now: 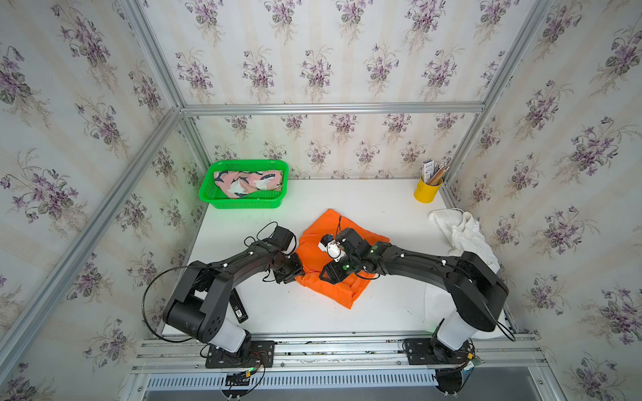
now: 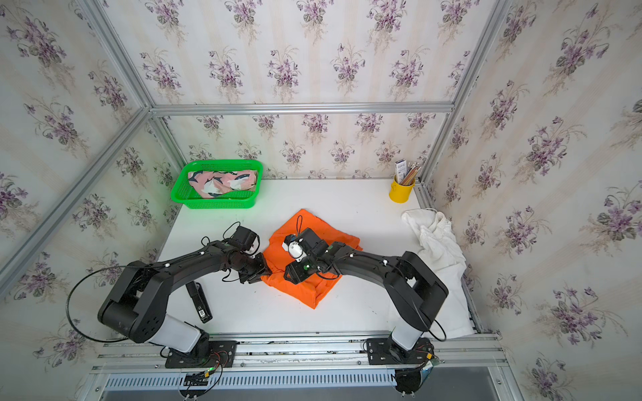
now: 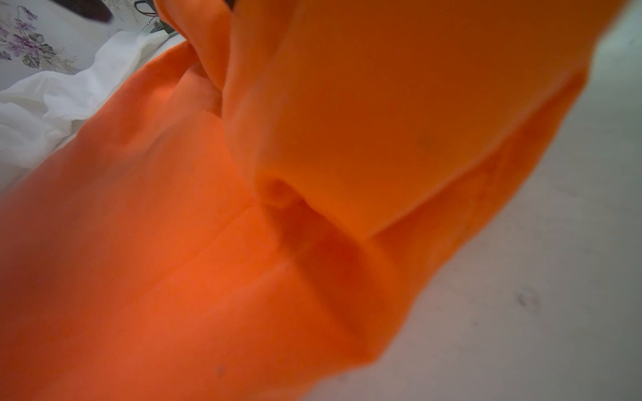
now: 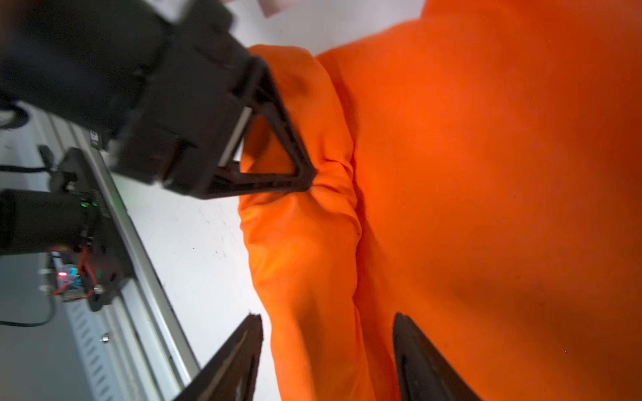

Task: Roll up the shorts
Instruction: Roll the shorts at the center of the board.

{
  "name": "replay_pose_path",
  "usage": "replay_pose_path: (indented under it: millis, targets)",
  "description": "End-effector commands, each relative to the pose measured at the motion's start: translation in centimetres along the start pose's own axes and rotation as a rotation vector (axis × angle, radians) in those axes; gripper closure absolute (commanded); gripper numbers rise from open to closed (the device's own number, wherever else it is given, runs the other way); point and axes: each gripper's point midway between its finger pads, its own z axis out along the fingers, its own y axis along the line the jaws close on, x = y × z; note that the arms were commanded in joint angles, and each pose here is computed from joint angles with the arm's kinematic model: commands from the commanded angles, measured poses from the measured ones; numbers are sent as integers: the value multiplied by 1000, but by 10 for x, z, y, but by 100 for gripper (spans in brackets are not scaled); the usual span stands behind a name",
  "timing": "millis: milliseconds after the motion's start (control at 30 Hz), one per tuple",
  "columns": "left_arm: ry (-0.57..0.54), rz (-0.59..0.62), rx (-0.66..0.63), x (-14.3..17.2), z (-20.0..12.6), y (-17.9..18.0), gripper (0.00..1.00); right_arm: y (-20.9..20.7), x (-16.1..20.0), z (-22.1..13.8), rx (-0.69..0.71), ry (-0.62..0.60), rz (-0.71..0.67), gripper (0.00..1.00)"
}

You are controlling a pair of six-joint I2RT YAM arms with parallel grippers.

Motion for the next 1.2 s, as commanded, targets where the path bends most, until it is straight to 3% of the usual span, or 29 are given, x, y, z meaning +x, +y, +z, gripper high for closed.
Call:
replay_pose_path:
  millis: [0,133,467,533,633,667,767,867,1033,1167]
  targets:
    - [22,16,-41,5,-1,9,63,-20,2,-13,355,9,-306,30]
    - [39,9,-40,8,1,9,63,16,2,-3,377,-28,-507,28]
    - [48,13,-15,10,-2,4,61,23,34,48,408,-30,-674,34]
    - [49,13,-8,11,-2,4,61,14,33,52,468,-41,-672,43]
    - [50,16,0,14,-5,4,60,13,28,49,487,-68,-651,78]
    - [48,16,0,14,-6,4,59,17,27,48,464,-78,-645,84]
    - [19,25,-23,13,-17,8,48,36,26,44,314,-101,-565,98]
    - [-47,45,-45,11,-41,13,30,52,27,41,97,-93,-425,100]
    - [-159,42,-116,8,-80,35,24,55,11,30,-271,-100,-103,100]
    - [-175,72,-128,10,-94,36,23,43,1,29,-469,-69,87,100]
